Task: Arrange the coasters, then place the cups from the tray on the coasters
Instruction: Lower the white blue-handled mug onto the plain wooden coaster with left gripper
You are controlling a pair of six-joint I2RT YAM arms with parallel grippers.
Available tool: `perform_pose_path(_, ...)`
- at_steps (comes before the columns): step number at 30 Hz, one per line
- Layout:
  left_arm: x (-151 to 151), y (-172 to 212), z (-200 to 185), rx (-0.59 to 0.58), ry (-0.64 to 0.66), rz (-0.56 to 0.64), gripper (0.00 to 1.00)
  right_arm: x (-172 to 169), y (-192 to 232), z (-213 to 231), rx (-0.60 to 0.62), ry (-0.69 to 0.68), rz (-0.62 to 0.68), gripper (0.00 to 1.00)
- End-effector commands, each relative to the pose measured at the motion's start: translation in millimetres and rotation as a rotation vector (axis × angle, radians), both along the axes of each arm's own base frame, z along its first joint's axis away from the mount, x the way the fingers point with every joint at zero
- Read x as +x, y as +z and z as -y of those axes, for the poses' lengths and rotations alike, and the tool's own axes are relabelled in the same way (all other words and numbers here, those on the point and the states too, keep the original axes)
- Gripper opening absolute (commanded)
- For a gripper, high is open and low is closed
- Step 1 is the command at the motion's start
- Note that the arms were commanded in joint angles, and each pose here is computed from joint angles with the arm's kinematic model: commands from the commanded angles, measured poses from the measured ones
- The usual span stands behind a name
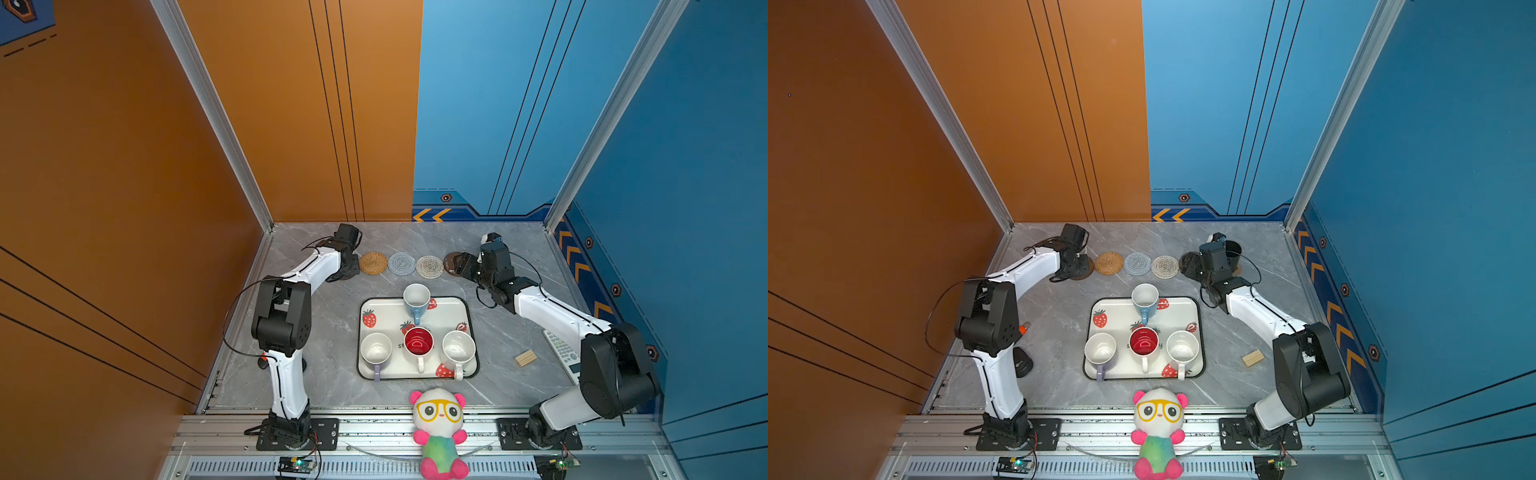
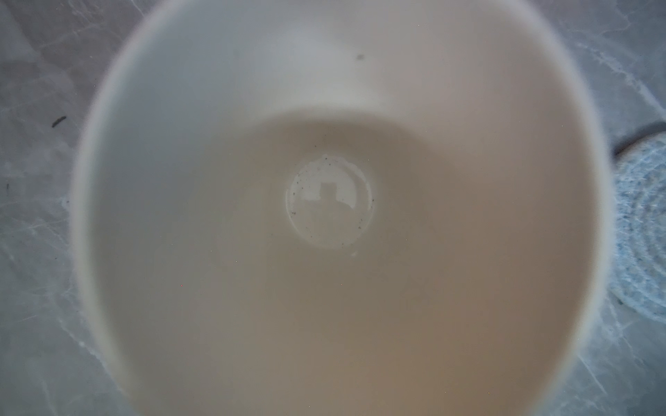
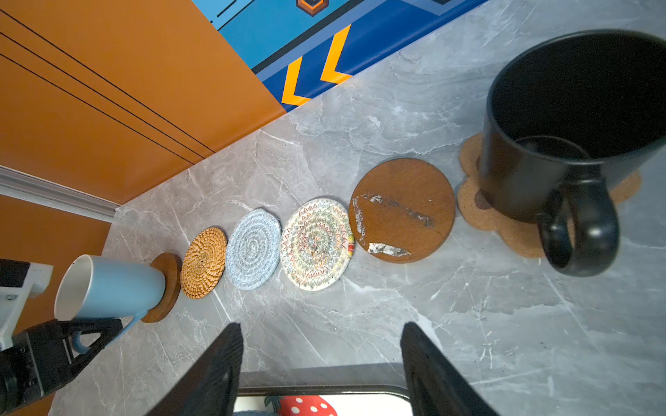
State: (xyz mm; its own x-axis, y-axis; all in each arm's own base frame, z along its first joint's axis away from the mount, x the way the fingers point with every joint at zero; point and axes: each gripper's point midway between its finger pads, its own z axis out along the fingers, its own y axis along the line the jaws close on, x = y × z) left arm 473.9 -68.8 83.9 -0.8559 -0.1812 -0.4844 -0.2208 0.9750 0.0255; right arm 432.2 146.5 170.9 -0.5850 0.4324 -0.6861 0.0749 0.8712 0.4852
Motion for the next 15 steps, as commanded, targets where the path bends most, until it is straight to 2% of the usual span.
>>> perform_pose_path(1,23.8,19.1,1.0,-0.031,0.019,0.090,0.00,5.0,3.5,-3.9,0.019,0.010,0.005,0.68)
perform_pose_path(15,21.8,15.1,-0.6,-0.026,0.026,0.079,0.00,5.5,3.8,-5.4,0.022,0.014,0.003,0.68)
